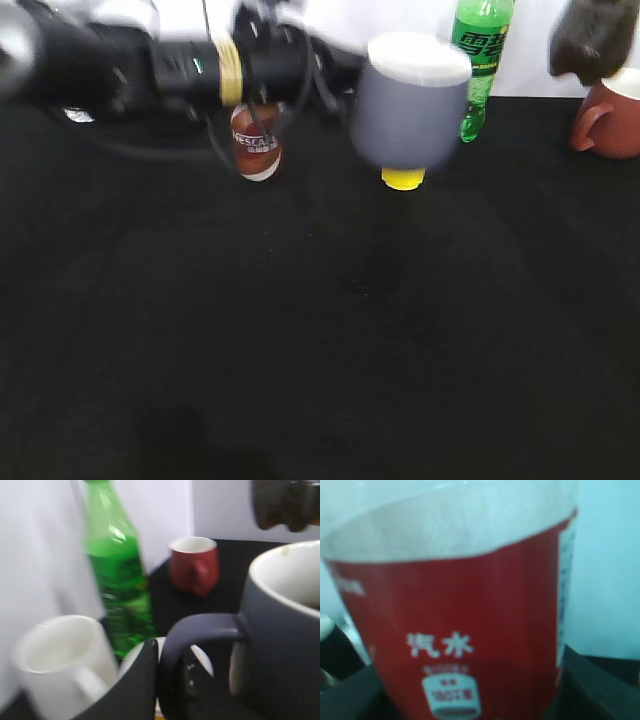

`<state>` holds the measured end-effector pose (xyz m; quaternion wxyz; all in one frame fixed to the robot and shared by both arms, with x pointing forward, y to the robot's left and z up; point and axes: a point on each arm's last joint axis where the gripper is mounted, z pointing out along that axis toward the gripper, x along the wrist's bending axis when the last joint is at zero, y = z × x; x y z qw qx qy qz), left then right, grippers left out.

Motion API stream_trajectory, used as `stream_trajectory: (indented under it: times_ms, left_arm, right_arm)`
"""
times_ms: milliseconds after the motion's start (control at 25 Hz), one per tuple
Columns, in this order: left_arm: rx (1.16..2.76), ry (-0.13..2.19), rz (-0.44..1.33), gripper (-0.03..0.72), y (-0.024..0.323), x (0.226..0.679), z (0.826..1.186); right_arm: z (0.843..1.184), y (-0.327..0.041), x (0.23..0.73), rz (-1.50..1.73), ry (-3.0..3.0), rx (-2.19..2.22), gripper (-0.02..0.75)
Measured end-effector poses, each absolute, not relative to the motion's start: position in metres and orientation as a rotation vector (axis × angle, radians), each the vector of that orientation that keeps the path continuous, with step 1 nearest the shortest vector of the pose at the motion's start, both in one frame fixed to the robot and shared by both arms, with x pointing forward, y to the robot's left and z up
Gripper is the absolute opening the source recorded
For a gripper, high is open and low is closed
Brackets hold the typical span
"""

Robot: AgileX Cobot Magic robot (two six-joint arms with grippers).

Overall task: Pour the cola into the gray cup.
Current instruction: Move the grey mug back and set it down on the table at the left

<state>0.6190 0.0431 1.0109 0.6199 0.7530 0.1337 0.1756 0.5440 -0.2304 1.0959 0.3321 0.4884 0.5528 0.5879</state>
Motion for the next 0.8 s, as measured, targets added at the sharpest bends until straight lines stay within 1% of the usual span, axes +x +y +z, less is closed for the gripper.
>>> stream_trajectory:
  times_ms: [80, 160, 200, 360, 440, 520, 640, 720, 800]
  left_arm:
    - [1.697, 0.402, 0.455, 0.048, 0.052, 0.615, 1.031]
    - [1.665, 0.556, 0.499, 0.048, 0.068, 0.609, 1.046]
    - [1.674, 0.614, 0.543, 0.048, 0.077, 0.606, 1.053]
    - [1.637, 0.853, 0.769, 0.048, 0.116, 0.587, 1.113]
    - [1.613, 0.954, 0.844, 0.048, 0.134, 0.576, 1.134]
    - [1.594, 1.052, 0.893, 0.048, 0.148, 0.565, 1.148]
    - [1.555, 1.221, 0.977, 0.048, 0.18, 0.556, 1.16]
    - [1.465, 1.358, 1.03, 0.048, 0.209, 0.555, 1.167]
    - [1.335, 1.503, 1.119, 0.048, 0.243, 0.556, 1.173]
  right_arm:
    - [1.097, -0.231, 0.544, 1.575, 1.41, 1.305, 0.465]
    - [1.098, -0.231, 0.544, 1.585, 1.4, 1.308, 0.465]
    - [1.098, -0.231, 0.544, 1.591, 1.394, 1.312, 0.465]
    - [1.099, -0.231, 0.544, 1.609, 1.373, 1.341, 0.465]
    - [1.099, -0.231, 0.544, 1.612, 1.371, 1.345, 0.465]
    - [1.099, -0.231, 0.544, 1.609, 1.376, 1.34, 0.465]
    - [1.098, -0.23, 0.544, 1.584, 1.416, 1.3, 0.465]
    - [1.098, -0.229, 0.544, 1.579, 1.424, 1.29, 0.465]
    - [1.097, -0.229, 0.544, 1.576, 1.43, 1.284, 0.465]
